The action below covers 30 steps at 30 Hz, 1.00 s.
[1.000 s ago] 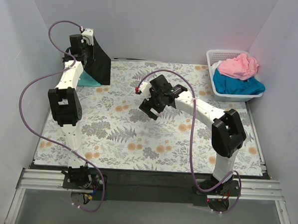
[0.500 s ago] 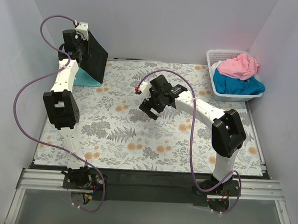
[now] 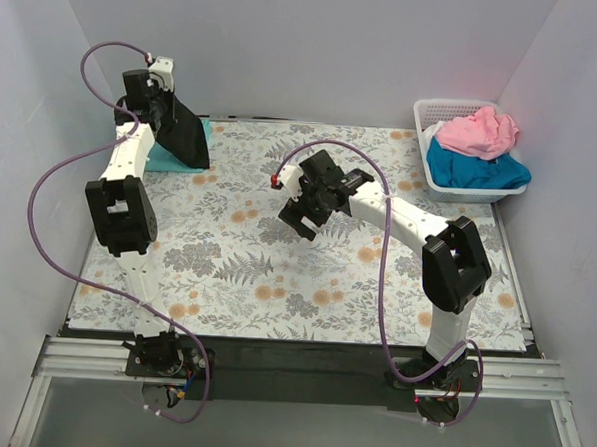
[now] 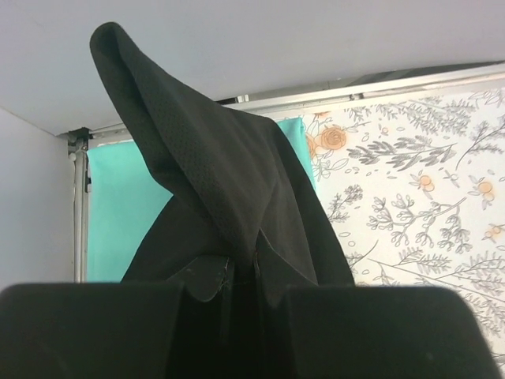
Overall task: Fold and stack the t-shirts
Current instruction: Neatly place the folded tshirt to the corner
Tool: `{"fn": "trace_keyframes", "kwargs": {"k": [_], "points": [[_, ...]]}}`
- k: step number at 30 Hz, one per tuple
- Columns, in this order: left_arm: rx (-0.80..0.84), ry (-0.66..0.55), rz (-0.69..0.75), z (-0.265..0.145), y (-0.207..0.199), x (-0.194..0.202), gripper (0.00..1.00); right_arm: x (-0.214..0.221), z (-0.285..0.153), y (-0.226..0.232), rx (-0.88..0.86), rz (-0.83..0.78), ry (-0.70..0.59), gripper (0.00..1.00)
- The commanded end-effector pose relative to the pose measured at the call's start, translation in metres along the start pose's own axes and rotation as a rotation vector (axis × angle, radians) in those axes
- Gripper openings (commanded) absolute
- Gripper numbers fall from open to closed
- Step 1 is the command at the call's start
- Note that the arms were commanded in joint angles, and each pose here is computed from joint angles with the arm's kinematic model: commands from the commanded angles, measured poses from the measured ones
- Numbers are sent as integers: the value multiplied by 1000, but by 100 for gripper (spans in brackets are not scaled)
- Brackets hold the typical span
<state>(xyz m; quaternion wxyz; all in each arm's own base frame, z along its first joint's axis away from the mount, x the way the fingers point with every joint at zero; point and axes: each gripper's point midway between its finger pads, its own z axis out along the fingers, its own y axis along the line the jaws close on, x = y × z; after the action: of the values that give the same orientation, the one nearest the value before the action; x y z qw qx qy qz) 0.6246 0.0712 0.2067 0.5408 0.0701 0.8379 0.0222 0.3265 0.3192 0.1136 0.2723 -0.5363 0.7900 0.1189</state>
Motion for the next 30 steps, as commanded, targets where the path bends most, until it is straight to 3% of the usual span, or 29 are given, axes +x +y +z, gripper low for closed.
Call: {"fn": "trace_keyframes", "kwargs": {"k": [1,11,19,30], "points": [[3,-96,40,-7,15,-30,0,-11,-3,-4,3,-2,-19,98],[164,-214,120,-27,-15,-57,0,-12,-1,-5,0,-6,-12,98],[220,-209,165,-30,-23,-43,0,-10,0,-4,1,-6,-9,98],[324,-285,175,-52,-47,-67,0,-10,3,-4,-4,-6,-2,98]]}}
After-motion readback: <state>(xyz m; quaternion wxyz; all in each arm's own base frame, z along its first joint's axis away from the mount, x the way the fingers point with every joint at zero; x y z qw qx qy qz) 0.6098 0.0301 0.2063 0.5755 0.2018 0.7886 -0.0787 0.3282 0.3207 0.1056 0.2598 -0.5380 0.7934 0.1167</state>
